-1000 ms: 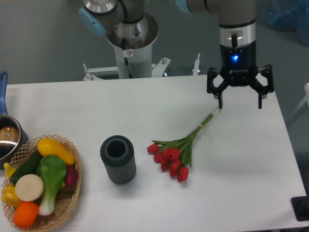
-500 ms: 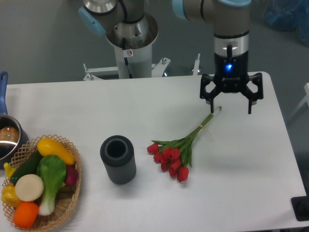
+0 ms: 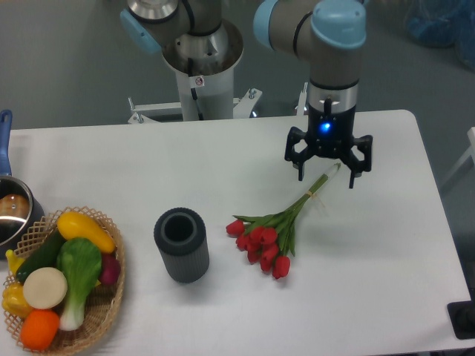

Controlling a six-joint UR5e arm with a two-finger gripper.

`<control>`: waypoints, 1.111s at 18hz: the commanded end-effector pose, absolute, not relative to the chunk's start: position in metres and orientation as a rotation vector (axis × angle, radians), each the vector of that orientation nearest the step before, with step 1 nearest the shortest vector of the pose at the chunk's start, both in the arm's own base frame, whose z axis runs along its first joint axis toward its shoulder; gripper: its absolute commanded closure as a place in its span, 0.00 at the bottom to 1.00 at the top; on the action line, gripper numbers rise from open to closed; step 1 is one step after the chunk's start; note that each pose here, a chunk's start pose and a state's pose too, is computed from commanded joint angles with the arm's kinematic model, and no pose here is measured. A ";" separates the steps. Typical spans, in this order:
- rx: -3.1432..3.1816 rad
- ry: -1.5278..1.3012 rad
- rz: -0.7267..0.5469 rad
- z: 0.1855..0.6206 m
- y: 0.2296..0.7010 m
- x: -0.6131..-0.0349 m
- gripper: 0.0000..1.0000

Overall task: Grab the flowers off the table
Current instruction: 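Move the open gripper toward the green stems of the red tulips, then lower the gripper onto the tulip stems and close it around them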

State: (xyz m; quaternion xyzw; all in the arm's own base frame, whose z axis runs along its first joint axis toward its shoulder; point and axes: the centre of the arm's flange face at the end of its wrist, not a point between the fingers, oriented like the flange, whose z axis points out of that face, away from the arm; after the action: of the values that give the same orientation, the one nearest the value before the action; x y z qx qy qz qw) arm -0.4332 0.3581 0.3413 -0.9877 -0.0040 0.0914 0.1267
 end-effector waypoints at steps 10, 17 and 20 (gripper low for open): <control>-2.999 0.324 0.133 0.271 0.337 -0.452 0.00; -2.975 0.364 -0.002 0.233 0.340 -0.441 0.00; -2.978 0.372 -0.025 0.223 0.343 -0.440 0.00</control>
State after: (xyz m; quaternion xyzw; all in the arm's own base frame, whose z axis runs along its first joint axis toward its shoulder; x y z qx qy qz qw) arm -0.4399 0.3433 0.2226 -0.9898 0.1236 -0.0084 0.0700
